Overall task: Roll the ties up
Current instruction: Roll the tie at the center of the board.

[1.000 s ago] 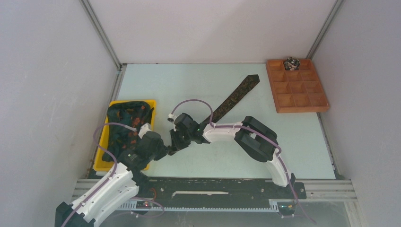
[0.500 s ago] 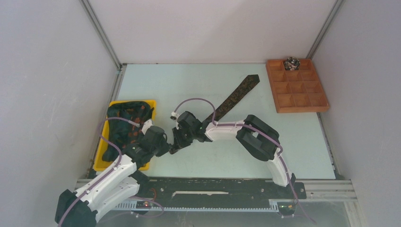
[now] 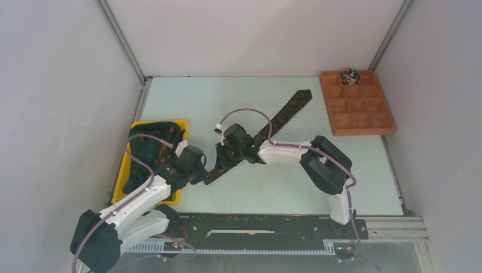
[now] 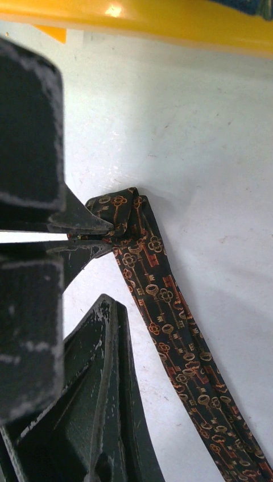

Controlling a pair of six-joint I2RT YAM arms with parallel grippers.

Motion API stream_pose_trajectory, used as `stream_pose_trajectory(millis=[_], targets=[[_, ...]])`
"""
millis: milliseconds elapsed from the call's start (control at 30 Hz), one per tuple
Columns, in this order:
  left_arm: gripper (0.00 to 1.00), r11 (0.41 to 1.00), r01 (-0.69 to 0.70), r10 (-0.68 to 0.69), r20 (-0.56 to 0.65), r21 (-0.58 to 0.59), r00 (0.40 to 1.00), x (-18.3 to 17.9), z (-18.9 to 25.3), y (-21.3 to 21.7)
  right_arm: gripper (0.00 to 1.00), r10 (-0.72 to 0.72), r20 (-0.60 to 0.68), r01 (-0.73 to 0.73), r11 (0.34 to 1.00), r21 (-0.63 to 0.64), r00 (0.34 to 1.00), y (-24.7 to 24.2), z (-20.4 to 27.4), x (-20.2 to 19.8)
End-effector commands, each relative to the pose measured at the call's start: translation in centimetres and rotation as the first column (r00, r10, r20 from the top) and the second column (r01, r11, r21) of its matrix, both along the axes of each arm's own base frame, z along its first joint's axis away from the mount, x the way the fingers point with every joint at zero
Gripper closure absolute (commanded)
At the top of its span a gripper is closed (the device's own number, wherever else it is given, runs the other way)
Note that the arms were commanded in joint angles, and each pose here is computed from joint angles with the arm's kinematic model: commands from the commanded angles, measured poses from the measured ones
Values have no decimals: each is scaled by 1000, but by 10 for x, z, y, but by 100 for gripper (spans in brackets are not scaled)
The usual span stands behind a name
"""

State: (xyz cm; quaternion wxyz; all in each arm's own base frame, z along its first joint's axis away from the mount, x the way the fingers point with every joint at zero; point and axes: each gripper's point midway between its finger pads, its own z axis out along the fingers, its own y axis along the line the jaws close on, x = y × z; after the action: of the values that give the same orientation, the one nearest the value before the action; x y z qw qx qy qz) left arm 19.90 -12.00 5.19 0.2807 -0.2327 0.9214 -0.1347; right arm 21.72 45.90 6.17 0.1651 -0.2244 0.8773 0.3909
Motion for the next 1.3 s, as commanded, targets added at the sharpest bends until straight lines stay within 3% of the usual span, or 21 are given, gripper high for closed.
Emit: stream_pose_trajectory(millis=[0,200,267,400,500,767,967,1100,1267], targets=[[100,1000,28,-28,46,-9,999,16,13,-10,86,2,33,-3,999,39,999,-4,18,4],[96,999,37,-37,24,-11,999,21,6,-17,86,-5,23,4,999,39,1000,-9,15,5],[87,999,38,-37,21,-16,999,23,5,-19,86,-5,20,5,999,41,1000,-10,14,5],[60,998,40,-39,32,-39,999,27,7,-25,86,-13,15,12,999,40,1000,-15,12,7],[56,998,33,-31,35,-55,999,28,7,-27,87,-15,15,14,999,41,1000,-16,13,8],[63,996,-50,54,54,-79,997,26,4,-18,86,-18,1,18,999,50,1000,-17,15,9],[82,993,-76,81,54,-85,995,18,-5,-11,86,-19,10,18,995,97,1000,-10,24,13],[99,993,-78,82,49,-83,995,15,-10,-9,85,-12,4,12,993,114,1000,-7,26,12],[100,993,-77,81,53,-86,995,13,-15,-8,79,-1,-6,2,991,134,1000,-2,25,10]])
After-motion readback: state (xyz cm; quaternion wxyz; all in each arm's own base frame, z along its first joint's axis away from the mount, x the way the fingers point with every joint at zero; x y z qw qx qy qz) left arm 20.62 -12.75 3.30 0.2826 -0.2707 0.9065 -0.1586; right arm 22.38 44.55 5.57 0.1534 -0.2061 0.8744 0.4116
